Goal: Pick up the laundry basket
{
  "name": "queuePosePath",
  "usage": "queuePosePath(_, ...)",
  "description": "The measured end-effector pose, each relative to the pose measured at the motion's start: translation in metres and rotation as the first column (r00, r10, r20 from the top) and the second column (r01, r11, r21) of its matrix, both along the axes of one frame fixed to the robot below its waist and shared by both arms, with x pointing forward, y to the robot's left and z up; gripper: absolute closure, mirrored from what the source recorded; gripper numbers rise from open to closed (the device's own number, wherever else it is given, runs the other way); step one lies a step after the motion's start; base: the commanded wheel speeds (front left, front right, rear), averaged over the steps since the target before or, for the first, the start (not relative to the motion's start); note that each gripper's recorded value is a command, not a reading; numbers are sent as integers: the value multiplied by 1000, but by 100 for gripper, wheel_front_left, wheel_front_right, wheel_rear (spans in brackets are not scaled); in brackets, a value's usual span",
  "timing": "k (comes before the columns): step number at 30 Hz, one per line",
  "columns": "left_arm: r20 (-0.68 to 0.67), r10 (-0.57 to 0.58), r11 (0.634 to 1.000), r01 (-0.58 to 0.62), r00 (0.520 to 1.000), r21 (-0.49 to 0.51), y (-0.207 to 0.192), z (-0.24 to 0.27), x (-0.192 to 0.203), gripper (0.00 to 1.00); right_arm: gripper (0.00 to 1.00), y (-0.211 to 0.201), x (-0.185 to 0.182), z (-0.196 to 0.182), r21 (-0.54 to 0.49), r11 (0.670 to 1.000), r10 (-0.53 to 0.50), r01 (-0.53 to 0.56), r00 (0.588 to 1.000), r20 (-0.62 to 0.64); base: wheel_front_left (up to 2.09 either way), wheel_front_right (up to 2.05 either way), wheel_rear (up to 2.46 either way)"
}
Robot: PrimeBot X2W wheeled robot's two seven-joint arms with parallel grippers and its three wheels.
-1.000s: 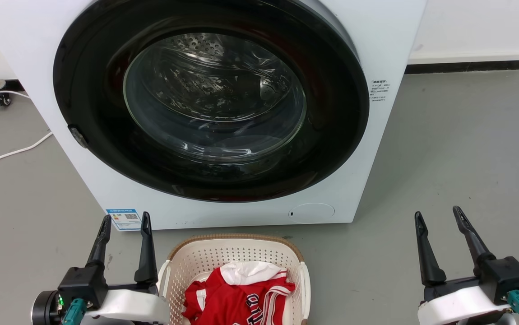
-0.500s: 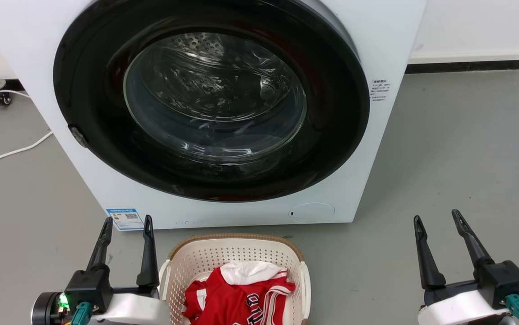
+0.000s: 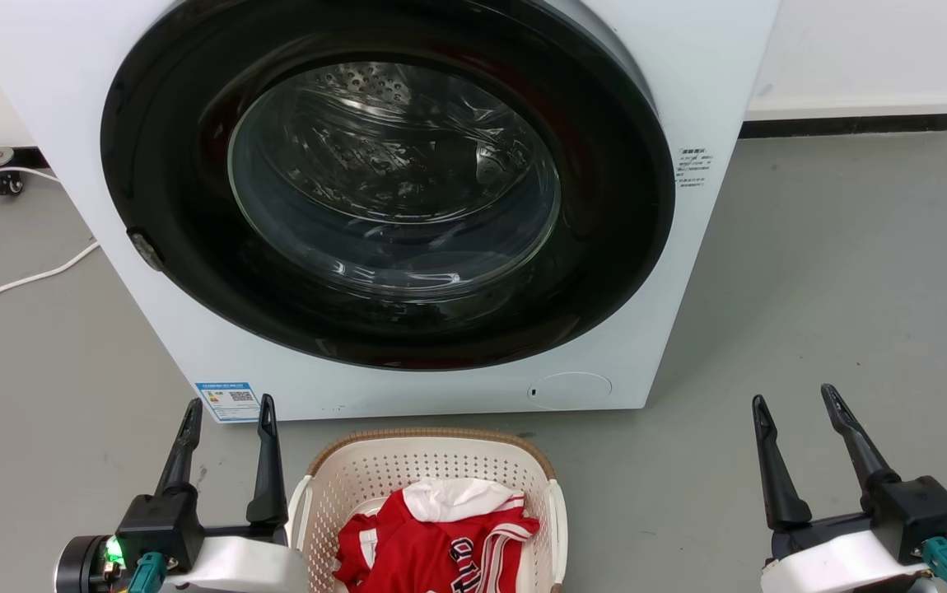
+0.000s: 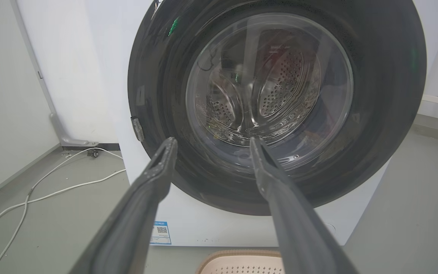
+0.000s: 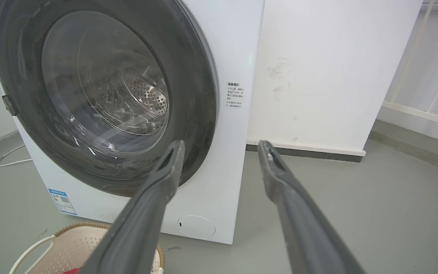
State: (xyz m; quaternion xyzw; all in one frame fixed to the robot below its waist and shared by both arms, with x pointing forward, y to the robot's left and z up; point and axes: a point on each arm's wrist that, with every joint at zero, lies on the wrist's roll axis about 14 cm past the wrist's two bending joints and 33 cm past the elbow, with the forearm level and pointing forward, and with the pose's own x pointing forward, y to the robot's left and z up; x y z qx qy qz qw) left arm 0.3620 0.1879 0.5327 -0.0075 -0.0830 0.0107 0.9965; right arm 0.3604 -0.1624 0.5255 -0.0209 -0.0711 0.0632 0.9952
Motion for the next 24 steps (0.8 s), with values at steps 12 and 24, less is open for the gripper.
queuePosePath(12,-34,8,1000,-8,999,-12,8,-11,8,0,0,4,4,-16,29,1000,12,-11,999,-52,0,0,0)
queuePosePath(24,-220,17,1000,-12,975,26,31,-71,51,0,0,46,41,-64,60,990,138,-128,970,-199,0,0,0)
